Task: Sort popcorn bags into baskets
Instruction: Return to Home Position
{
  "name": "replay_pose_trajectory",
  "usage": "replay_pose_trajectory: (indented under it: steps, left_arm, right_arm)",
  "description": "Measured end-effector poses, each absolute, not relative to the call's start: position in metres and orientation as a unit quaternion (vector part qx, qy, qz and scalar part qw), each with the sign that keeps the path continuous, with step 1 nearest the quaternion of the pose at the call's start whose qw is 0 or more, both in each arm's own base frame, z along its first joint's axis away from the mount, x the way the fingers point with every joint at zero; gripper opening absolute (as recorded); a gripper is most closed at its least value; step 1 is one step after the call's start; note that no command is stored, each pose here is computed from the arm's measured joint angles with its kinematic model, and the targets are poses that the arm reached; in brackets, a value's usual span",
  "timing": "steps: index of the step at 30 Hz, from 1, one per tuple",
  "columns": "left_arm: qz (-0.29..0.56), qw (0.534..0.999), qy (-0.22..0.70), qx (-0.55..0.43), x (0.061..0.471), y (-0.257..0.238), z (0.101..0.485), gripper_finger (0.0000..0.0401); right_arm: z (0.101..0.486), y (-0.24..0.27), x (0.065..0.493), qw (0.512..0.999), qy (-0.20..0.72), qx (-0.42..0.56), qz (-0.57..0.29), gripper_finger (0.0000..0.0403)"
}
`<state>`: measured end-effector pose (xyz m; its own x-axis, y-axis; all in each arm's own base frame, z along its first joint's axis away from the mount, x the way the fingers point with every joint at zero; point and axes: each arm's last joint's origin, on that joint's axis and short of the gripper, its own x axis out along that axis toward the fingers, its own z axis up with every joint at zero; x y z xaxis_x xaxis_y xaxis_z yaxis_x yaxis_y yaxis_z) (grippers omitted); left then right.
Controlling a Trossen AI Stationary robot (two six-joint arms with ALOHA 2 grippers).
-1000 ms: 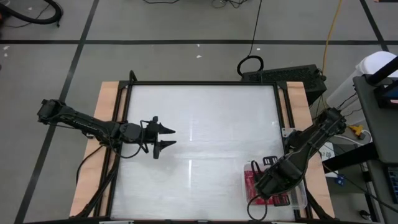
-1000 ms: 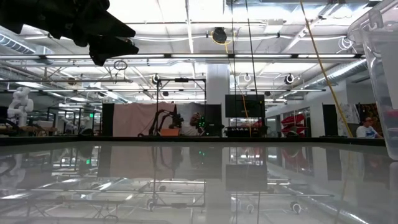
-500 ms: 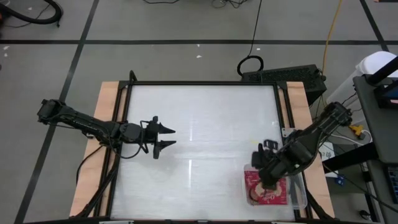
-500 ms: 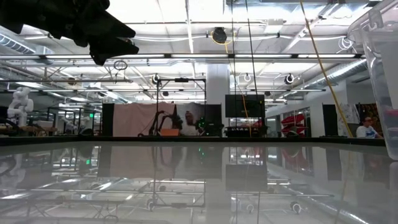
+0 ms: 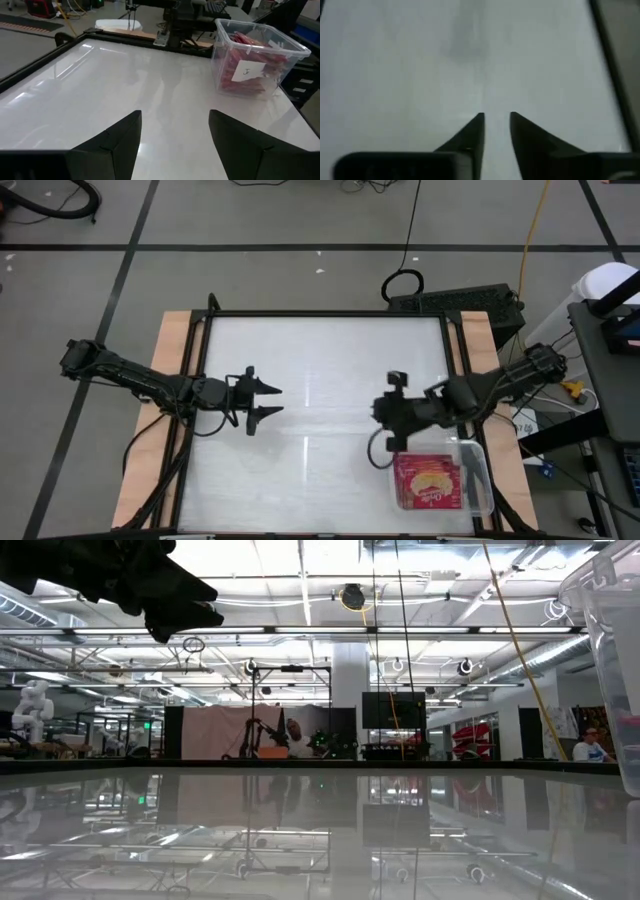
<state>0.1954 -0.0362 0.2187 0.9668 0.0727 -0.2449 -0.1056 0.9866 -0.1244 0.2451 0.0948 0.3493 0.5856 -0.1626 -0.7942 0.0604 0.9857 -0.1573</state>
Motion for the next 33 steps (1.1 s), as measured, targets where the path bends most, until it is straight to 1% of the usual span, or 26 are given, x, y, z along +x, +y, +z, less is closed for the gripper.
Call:
replay_pose_trajectory:
  steps: [4,6,11,15,17,19,21,25,30,31,33]
  left_arm:
    - [0.052,0.990,0.118,-0.059,0.195,-0.036,0.219,0.0236]
    - [0.066,0.990,0.117,-0.052,0.195,-0.036,0.219,0.0236]
    - [0.082,0.989,0.120,-0.028,0.192,-0.040,0.214,0.0236]
    - [0.094,0.988,0.125,-0.014,0.187,-0.042,0.204,0.0236]
    - [0.093,0.987,0.129,-0.003,0.185,-0.044,0.200,0.0229]
    - [0.095,0.987,0.131,0.009,0.184,-0.045,0.198,0.0211]
    - [0.093,0.987,0.131,0.024,0.183,-0.046,0.198,0.0184]
    - [0.089,0.986,0.129,0.052,0.183,-0.047,0.200,0.0113]
    - [0.092,0.984,0.134,0.073,0.183,-0.043,0.199,0.0023]
    - [0.089,0.984,0.136,0.074,0.184,-0.043,0.199,0.0012]
    - [0.078,0.984,0.140,0.075,0.184,-0.042,0.198,0.0008]
  right_arm:
    - [0.340,0.078,0.264,0.907,0.404,-0.107,-0.049,0.0025]
    - [0.334,0.068,0.271,0.914,0.384,-0.120,-0.054,0.0007]
    - [0.319,0.041,0.274,0.930,0.338,-0.131,-0.060,0.0013]
    - [0.303,0.029,0.268,0.946,0.295,-0.128,-0.049,0.0003]
    - [0.296,0.026,0.262,0.952,0.273,-0.126,-0.054,0.0002]
    - [0.286,0.024,0.254,0.955,0.263,-0.123,-0.058,0.0001]
    - [0.277,0.022,0.246,0.960,0.247,-0.117,-0.061,0.0001]
    - [0.257,0.020,0.227,0.970,0.211,-0.101,-0.066,0.0001]
    - [0.236,0.017,0.207,0.974,0.198,-0.083,-0.070,0.0000]
    - [0.232,0.017,0.203,0.975,0.198,-0.077,-0.071,0.0000]
    - [0.226,0.017,0.197,0.975,0.200,-0.070,-0.071,0.0000]
